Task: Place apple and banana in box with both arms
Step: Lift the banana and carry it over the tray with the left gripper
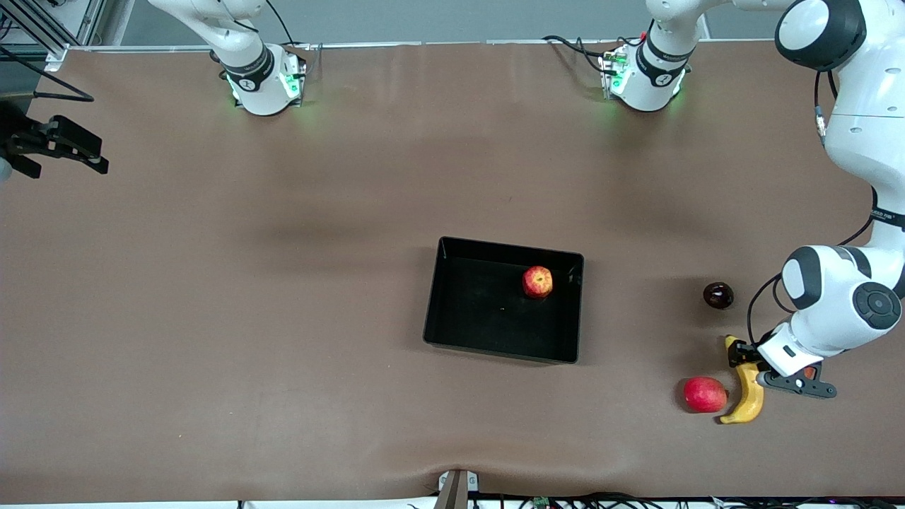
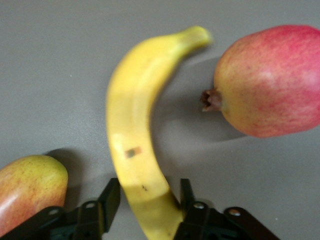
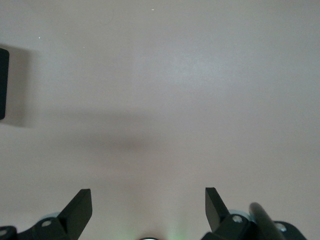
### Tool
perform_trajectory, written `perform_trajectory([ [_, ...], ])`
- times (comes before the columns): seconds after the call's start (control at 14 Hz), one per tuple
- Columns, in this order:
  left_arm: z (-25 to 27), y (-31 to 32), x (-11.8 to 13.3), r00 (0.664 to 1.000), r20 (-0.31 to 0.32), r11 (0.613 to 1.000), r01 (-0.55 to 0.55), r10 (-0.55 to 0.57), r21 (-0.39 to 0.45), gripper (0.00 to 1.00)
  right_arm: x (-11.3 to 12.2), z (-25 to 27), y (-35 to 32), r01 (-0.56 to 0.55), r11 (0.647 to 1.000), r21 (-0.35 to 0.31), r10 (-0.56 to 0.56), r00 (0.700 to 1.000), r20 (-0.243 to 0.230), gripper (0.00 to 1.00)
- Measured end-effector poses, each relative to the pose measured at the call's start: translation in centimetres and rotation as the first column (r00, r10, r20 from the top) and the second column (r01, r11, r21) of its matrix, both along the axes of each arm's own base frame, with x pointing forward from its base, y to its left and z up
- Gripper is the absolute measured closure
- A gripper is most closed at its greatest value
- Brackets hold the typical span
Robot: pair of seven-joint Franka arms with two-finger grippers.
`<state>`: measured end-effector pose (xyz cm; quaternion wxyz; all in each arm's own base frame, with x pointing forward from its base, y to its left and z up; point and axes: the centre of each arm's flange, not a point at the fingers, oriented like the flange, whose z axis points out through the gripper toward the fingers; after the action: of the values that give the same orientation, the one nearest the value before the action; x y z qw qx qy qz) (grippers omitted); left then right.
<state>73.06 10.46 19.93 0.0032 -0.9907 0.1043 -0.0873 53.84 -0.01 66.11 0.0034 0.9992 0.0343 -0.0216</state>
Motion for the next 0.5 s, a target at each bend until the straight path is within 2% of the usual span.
perform_trajectory([
  [0.14, 0.3, 0.1, 0.2, 1.000, 0.011, 1.000, -0.006, 0.006, 0.000, 0.62, 0.0, 0.0, 0.0, 0.000, 1.000, 0.000, 0.000, 1.000, 0.002, 0.00],
  [0.5, 3.0, 1.0, 0.9, 0.999, 0.048, 1.000, -0.016, 0.015, 0.016, 0.63, 0.1, 0.1, 0.0, -0.022, 1.000, 0.001, 0.022, 1.000, 0.006, 0.00],
])
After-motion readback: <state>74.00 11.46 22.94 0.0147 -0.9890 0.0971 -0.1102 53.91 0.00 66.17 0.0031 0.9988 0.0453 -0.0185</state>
